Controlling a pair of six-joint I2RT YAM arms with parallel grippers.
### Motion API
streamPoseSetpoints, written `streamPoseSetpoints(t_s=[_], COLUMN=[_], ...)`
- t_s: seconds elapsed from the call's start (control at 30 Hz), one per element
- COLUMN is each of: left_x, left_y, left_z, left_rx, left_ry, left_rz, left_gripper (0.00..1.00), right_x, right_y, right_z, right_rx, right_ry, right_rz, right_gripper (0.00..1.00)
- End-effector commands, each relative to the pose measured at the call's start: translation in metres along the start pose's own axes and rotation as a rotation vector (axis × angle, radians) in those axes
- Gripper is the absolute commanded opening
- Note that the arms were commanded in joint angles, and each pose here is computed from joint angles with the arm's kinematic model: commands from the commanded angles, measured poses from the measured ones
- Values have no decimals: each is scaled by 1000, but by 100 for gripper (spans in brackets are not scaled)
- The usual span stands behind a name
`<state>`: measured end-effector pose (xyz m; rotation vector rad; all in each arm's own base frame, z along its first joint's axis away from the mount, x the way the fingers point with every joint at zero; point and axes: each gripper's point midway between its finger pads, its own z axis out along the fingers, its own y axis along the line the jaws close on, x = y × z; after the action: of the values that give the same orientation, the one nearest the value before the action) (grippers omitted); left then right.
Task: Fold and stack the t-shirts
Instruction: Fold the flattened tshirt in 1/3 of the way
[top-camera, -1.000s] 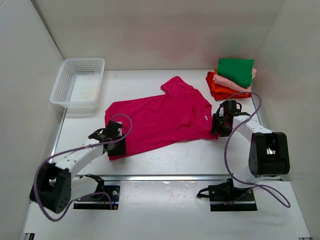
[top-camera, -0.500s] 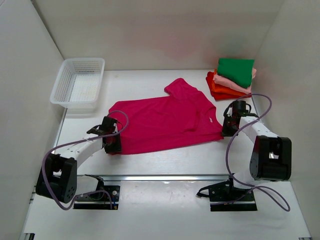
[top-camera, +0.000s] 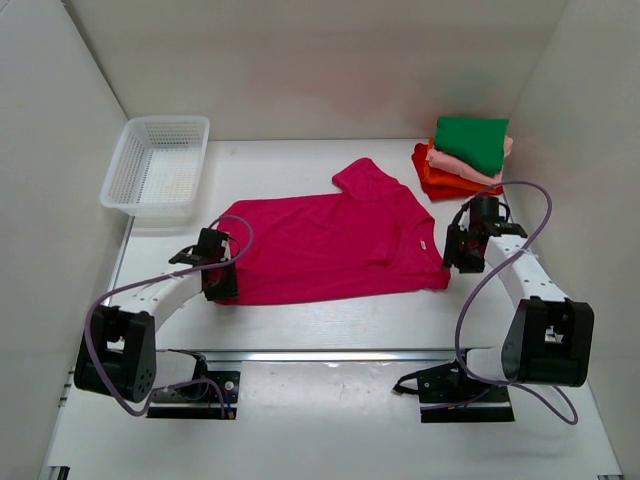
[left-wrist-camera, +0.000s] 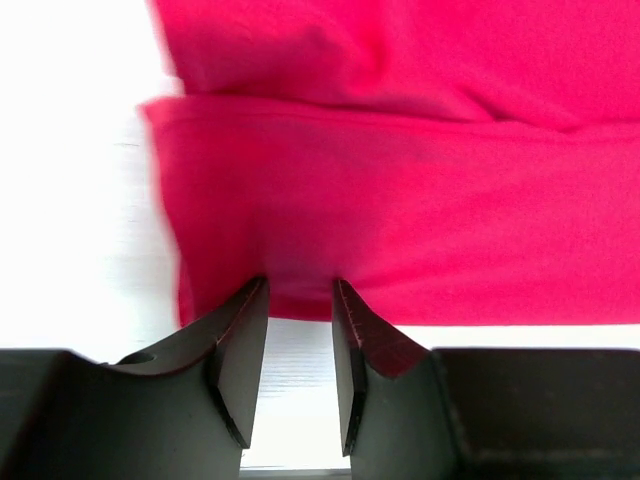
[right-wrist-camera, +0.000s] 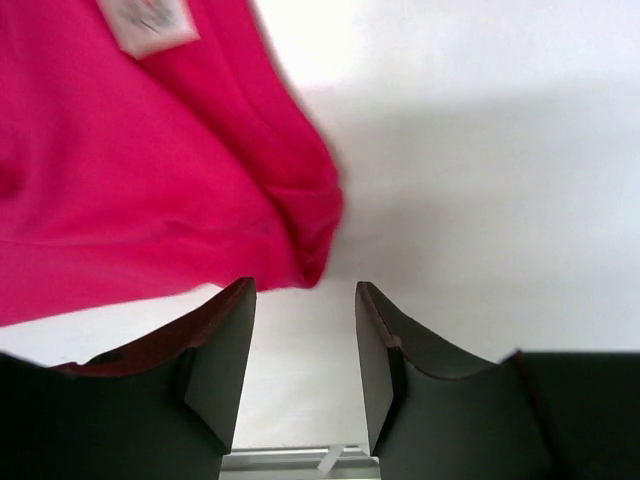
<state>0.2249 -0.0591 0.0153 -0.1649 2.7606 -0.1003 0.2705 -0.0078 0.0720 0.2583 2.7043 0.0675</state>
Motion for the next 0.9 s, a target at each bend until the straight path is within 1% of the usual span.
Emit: streamPoseSetpoints(t_s=[0.0, 0.1, 0.13, 0.17, 0.23, 0.27, 0.3, 0.37, 0.43, 0.5, 0.6, 0.67, 0.7, 0.73, 0.77, 0.8, 0.87], left_x=[-18, -17, -15, -15, -14, -12, -9, -19, -28, -41, -59, -66, -78, -87, -96, -109, -127], left_y=[10, 16, 17, 16, 13, 14, 14, 11, 7, 2, 1, 5, 6, 6, 4, 2, -1], left_z=[-9, -3, 0, 2, 4, 3, 4, -3, -12, -26, -43, -50, -57, -60, -64, -66, -64], left_rx=[-16, -24, -28, -38, -39, -39, -29, -20, -1, 37, 57, 49, 43, 39, 44, 44, 41], left_ry=[-83, -44, -21, -14, -10, -8, 1, -46, -101, -174, -230, -239, -267, -288, -311, -341, -362], left_rz=[-10, -20, -18, 1, 19, 18, 15, 15, 4, -7, -9, 1, 4, 10, 10, 11, 11], left_gripper=[43, 44, 43, 43, 42, 42, 42, 41, 42, 45, 48, 48, 48, 49, 51, 51, 52], right_x=[-53, -58, -51, -48, -19, -21, -12, 1, 19, 31, 55, 65, 71, 73, 67, 59, 38], right_y=[24, 52, 51, 61, 67, 73, 75, 74, 71, 71, 66, 62, 60, 58, 59, 59, 61], right_z=[-28, -14, -3, 3, 20, 22, 28, 34, 38, 38, 36, 32, 27, 22, 19, 12, 0], right_rx=[-34, -98, -90, -121, -136, -160, -175, -157, -136, -118, -98, -84, -82, -65, -64, -71, -88], right_ry=[-179, -163, -121, -118, -65, -79, -61, -35, 23, 52, 109, 132, 138, 137, 110, 71, 12], right_rz=[-86, -128, -122, -135, -143, -134, -122, -132, -145, -150, -121, -104, -98, -106, -107, -111, -114], right_gripper=[42, 42, 41, 39, 40, 39, 39, 39, 38, 39, 39, 39, 39, 40, 40, 40, 40])
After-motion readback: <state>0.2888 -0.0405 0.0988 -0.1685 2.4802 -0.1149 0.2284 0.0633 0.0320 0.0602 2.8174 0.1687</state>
